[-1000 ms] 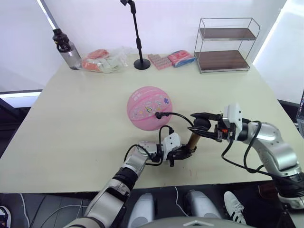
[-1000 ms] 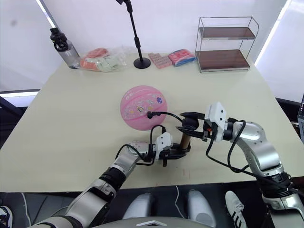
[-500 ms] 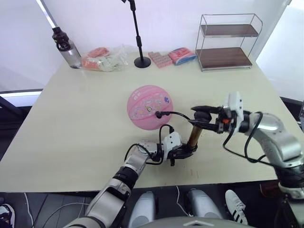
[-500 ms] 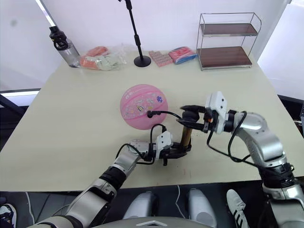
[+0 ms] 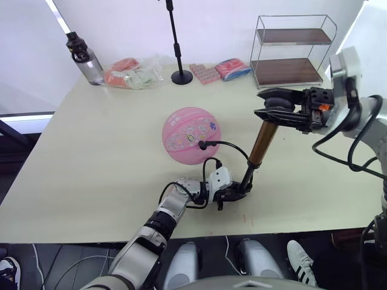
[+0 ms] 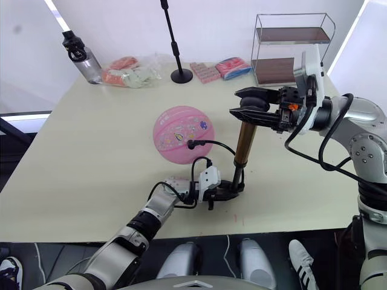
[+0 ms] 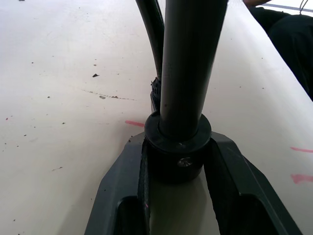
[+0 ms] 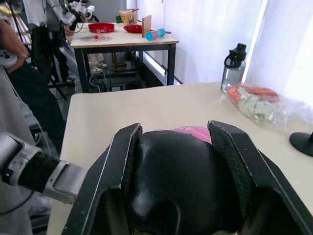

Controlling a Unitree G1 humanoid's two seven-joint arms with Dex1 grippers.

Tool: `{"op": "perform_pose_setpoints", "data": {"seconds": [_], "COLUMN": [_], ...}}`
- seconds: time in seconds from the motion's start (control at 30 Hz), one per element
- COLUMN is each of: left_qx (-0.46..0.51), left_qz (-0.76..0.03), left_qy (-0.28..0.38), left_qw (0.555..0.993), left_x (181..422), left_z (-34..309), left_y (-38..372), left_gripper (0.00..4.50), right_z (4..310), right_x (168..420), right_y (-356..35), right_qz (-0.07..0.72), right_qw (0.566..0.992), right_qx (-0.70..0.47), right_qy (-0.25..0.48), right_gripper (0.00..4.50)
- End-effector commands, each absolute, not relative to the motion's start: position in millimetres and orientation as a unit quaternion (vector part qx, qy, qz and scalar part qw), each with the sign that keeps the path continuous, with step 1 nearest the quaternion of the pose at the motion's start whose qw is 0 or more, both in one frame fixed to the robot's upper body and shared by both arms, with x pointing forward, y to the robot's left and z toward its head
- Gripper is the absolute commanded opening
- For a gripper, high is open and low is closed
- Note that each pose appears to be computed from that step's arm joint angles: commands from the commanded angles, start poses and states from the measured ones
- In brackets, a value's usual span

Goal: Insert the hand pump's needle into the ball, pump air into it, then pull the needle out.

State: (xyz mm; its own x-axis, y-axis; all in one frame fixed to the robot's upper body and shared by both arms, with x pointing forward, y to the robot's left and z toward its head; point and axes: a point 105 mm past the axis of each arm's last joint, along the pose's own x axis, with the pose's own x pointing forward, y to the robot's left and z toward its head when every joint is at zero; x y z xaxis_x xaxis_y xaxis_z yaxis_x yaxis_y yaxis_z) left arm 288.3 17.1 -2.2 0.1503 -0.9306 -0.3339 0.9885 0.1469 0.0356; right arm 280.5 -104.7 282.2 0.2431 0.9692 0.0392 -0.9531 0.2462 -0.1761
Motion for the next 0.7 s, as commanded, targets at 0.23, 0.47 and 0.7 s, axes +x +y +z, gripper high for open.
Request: {"op": "perform_pose_setpoints", "data": {"seconds": [0.23, 0.47, 0.7], "left_qx": [0.132, 0.131, 0.132], "left_qz": [-0.598, -0.597, -0.595], "left_qy": [0.279, 0.28, 0.279], "left_qw": [0.74, 0.74, 0.742], "left_x": [263, 261, 260], "left_z": [-71, -72, -73], "left_y": [60, 61, 62], "left_gripper": [1.11, 1.11, 1.11], "right_z": [285, 197, 147], "right_x": [270, 279, 279], "right_y": [-107, -102, -102], "right_qz": [0.608, 0.601, 0.595], "right_qw": [0.779, 0.787, 0.793], "right_qx": [-0.093, -0.129, -0.131], "right_qy": [-0.121, -0.056, -0.026], "right_gripper": [1.65, 1.65, 1.65]}}
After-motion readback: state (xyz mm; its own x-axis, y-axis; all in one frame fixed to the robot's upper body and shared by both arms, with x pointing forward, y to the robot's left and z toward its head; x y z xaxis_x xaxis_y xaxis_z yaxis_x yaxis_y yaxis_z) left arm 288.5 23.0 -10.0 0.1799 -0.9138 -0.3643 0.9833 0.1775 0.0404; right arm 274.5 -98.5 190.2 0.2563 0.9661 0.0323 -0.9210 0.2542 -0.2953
